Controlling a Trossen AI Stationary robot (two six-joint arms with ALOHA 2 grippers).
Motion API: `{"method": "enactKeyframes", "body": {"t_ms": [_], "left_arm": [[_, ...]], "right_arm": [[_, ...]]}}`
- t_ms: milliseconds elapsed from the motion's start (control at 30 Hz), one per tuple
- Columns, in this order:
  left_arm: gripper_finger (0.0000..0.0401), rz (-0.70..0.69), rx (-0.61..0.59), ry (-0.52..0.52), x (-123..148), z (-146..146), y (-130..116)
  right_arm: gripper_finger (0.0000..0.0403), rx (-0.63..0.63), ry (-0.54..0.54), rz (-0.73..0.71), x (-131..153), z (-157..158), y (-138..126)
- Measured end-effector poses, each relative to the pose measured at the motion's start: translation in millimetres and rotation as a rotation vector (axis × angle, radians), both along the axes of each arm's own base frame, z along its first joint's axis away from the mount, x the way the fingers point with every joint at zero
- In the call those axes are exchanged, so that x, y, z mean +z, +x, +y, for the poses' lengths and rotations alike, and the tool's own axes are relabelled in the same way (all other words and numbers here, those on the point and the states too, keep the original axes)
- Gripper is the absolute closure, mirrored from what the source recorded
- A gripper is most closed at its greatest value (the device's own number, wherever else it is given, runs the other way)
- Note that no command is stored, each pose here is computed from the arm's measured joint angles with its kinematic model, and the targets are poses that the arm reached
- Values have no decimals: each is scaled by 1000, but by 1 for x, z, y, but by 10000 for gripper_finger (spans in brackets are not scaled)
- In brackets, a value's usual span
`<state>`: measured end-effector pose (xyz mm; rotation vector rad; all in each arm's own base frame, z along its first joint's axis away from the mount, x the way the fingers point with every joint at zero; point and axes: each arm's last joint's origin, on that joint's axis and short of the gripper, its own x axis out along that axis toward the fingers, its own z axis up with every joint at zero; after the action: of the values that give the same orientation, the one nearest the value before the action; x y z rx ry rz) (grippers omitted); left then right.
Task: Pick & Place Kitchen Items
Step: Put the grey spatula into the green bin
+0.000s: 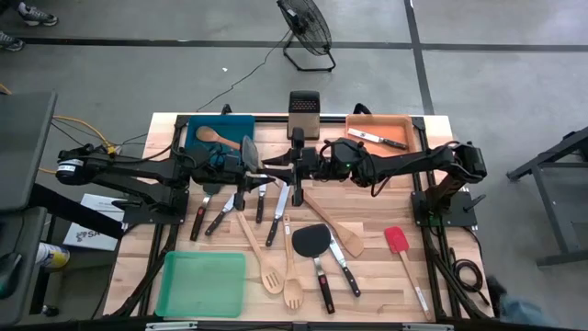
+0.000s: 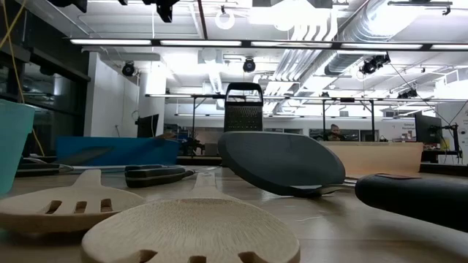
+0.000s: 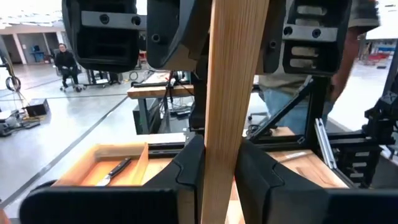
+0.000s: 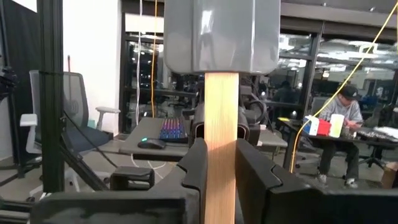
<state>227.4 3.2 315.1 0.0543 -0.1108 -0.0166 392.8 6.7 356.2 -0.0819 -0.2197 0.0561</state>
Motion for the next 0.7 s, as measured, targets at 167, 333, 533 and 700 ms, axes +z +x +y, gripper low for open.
{"method": "enactKeyframes", "body": {"t_ms": [167, 333, 533, 700], "left_arm": [[344, 21, 0, -4, -2, 0, 0], [344, 69, 4, -8, -4, 0, -4], [344, 159, 23, -37, -6, 0, -17], [344, 232, 32, -86, -7, 0, -33]], "right_arm": [[279, 5, 24, 45, -1, 0, -1], [191, 7, 30, 76, 3, 0, -7], [154, 7, 58, 192, 7, 0, -21], [156, 6, 74, 287, 17, -1, -42]]}}
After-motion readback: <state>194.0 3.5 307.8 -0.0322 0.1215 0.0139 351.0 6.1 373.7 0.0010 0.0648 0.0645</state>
